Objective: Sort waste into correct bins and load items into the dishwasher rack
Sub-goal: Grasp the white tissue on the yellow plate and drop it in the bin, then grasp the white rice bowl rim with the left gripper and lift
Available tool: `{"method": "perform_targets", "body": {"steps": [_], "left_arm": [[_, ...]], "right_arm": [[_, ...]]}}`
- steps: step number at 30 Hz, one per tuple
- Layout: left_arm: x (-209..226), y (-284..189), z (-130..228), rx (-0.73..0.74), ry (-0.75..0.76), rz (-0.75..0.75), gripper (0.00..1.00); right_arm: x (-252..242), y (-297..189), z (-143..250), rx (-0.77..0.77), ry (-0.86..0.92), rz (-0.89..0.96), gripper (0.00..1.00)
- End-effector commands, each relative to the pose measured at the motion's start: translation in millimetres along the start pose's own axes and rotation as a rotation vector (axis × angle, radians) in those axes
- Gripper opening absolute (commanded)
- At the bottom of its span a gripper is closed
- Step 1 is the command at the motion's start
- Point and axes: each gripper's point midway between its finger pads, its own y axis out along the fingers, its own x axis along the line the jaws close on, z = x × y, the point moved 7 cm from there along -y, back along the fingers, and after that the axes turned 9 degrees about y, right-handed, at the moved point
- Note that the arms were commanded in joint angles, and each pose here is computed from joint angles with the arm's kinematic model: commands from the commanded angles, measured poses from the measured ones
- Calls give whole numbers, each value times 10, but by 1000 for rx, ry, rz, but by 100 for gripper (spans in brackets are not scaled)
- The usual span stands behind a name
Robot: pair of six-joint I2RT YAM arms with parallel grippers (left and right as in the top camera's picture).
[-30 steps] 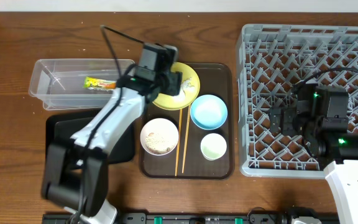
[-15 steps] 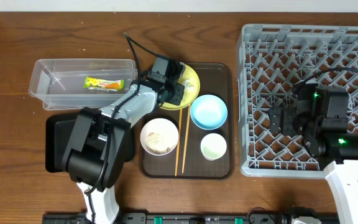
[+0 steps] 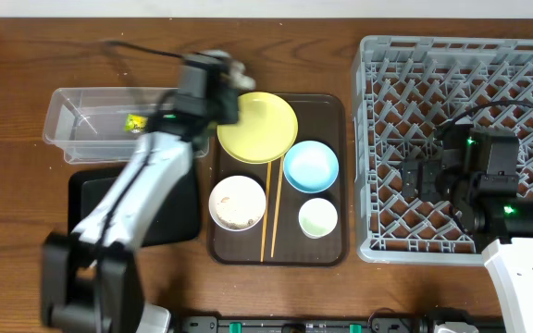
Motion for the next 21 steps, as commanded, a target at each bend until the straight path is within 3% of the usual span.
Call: {"method": "perform_targets", "body": {"steps": [1, 4, 7, 9, 12, 21], "left_arm": [[503, -119, -67, -44, -353, -175, 7], [815, -133, 41, -12, -599, -247, 8], [976, -84, 122, 10, -704, -289, 22], [1013, -63, 148, 21, -711, -300, 23], [1014, -64, 159, 28, -711, -299, 42], [783, -306, 79, 34, -619, -191, 52]], "right_arm": [[53, -51, -64, -21, -27, -16, 99], [53, -52, -65, -22, -27, -16, 99], [53, -51, -64, -21, -27, -16, 99], [53, -51, -64, -21, -27, -16, 99], [53, -51, -64, -21, -27, -16, 99], [53, -51, -64, -21, -27, -16, 99]]}}
